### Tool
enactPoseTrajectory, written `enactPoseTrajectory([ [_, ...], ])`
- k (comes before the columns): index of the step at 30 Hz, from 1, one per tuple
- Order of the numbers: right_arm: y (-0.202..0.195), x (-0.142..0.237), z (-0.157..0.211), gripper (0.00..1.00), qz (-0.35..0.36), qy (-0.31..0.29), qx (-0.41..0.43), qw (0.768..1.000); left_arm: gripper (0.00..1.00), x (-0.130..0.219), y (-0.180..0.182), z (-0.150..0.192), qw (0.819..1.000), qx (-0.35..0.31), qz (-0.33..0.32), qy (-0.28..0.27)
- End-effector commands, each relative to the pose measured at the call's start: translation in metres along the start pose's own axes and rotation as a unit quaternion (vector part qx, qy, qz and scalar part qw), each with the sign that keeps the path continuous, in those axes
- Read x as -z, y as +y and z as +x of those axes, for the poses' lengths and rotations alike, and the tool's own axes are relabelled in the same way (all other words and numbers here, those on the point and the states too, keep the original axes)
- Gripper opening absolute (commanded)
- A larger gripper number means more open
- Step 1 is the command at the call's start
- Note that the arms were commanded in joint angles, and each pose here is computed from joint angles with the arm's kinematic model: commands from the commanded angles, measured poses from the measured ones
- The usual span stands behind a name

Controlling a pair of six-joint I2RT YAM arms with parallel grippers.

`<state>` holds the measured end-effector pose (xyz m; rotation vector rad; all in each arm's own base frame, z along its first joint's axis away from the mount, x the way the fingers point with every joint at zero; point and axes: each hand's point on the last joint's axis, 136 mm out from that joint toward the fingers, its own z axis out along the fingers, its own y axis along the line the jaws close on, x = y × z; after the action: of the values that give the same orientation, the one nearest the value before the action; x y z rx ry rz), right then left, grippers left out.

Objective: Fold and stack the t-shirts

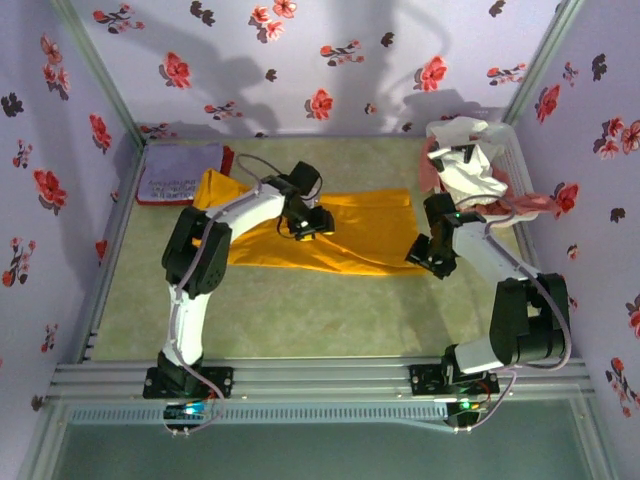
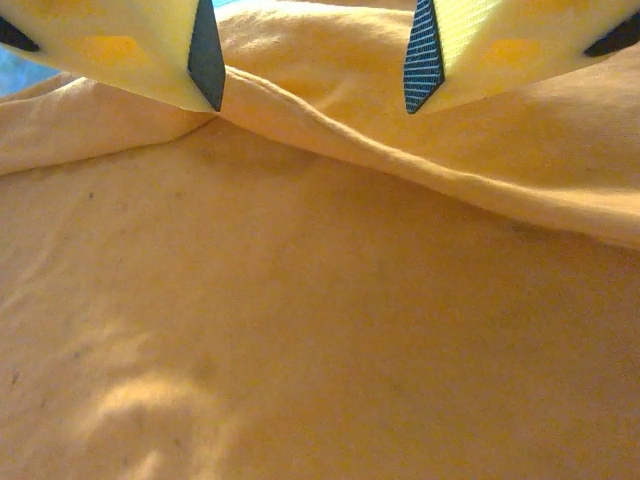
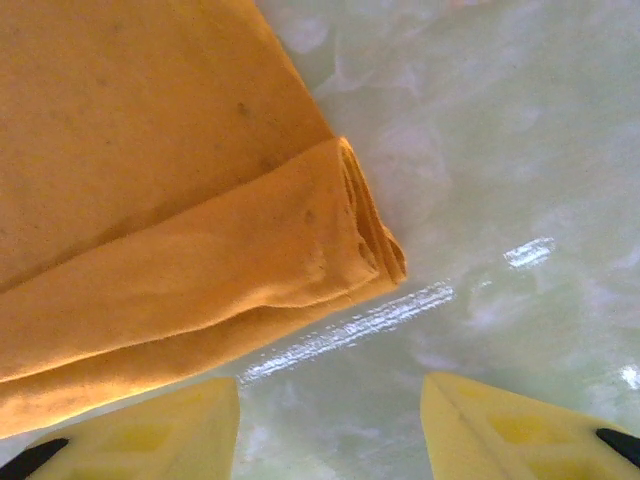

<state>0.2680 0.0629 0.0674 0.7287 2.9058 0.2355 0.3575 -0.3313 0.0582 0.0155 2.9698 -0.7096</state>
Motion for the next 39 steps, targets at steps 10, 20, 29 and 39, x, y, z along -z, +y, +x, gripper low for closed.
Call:
enactPoseTrajectory([
  [10, 0.004, 0.010, -0.009, 0.52, -0.011, -0.015, 0.013, 1.000, 0.37, -0.042, -0.048, 0.026, 0.999, 0.006, 0.035, 0.036],
  [20, 0.034, 0.007, -0.004, 0.55, -0.096, 0.004, 0.008, 0.995, 0.10, -0.044, -0.047, 0.001, 0.995, 0.075, 0.065, 0.002],
  [29, 0.041, -0.013, -0.011, 0.58, -0.104, 0.012, -0.012, 0.994, 0.29, -0.055, -0.041, -0.001, 0.989, 0.118, 0.089, 0.011],
  [39, 0.014, -0.022, -0.017, 0.57, -0.034, -0.015, -0.036, 0.999, 0.48, -0.047, -0.042, 0.009, 0.991, 0.104, 0.088, 0.017],
])
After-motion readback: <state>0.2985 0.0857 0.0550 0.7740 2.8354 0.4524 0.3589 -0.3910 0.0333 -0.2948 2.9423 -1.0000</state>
